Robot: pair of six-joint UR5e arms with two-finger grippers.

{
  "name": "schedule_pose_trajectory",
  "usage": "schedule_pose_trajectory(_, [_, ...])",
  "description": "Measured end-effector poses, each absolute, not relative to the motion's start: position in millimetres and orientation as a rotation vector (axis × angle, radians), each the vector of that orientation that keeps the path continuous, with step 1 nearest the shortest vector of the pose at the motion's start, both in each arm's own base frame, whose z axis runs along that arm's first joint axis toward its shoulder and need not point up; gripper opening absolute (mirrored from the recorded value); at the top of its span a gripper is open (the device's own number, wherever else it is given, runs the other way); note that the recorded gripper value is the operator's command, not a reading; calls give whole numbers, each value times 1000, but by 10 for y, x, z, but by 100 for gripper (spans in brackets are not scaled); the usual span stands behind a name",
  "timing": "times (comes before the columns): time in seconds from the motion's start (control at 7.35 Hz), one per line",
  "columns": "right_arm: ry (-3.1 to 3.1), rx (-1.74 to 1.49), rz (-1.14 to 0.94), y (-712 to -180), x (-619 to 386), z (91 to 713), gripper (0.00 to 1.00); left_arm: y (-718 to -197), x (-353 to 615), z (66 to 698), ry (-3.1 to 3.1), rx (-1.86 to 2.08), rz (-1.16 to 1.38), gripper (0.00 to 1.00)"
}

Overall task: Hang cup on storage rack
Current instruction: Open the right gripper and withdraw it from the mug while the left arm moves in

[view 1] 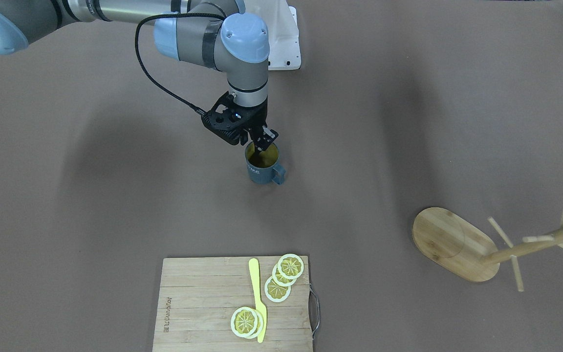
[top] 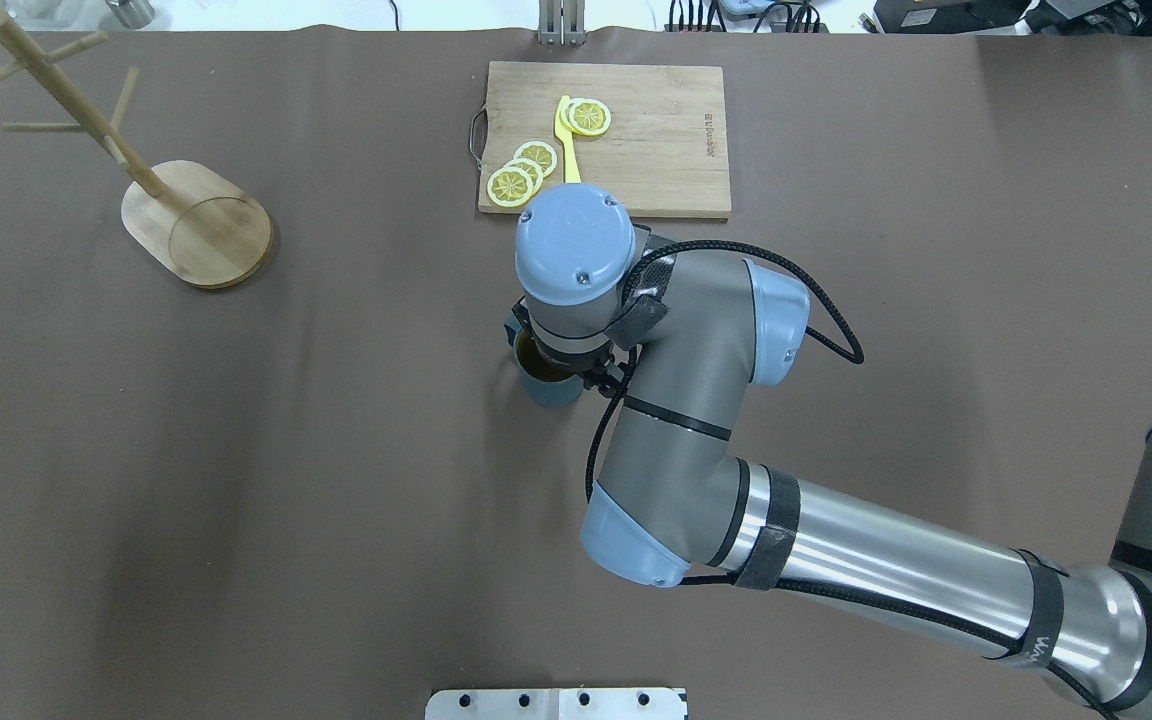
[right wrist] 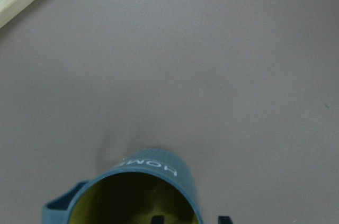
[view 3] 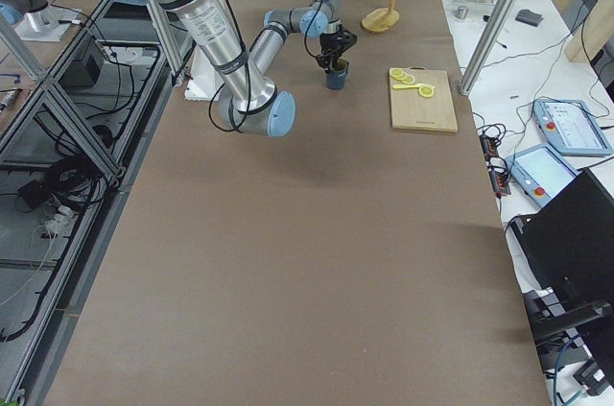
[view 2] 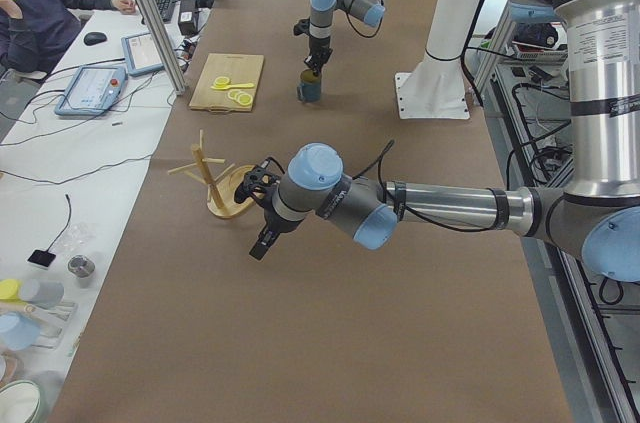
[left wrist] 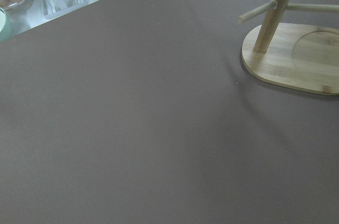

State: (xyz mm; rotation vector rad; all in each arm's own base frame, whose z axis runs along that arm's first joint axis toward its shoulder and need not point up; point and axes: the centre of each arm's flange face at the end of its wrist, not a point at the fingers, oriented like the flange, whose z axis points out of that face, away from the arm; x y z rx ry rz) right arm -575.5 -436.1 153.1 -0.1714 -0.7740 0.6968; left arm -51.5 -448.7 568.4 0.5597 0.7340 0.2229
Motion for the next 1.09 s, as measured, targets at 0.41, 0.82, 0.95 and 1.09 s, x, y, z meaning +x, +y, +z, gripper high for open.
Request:
schedule_pose_trajectory(0.41, [-802, -87, 584, -4500, -5159, 1392, 100, -4505, -508, 5591, 741, 571, 208, 99])
schedule_pose_trajectory(0.82, [-784, -31, 426, -4916, -4134, 2005, 100, -4532, -123, 5279, 788, 701, 301, 99])
schedule_pose_trajectory(0.95, [-767, -12, 366, -5081, -3765, 2297, 100, -4520, 104, 5185, 828, 727, 322, 99])
schedule_pose_trajectory(1.09, [-745, 12, 302, -5228, -3399, 2614, 100, -4508, 350, 5078, 876, 744, 334, 99])
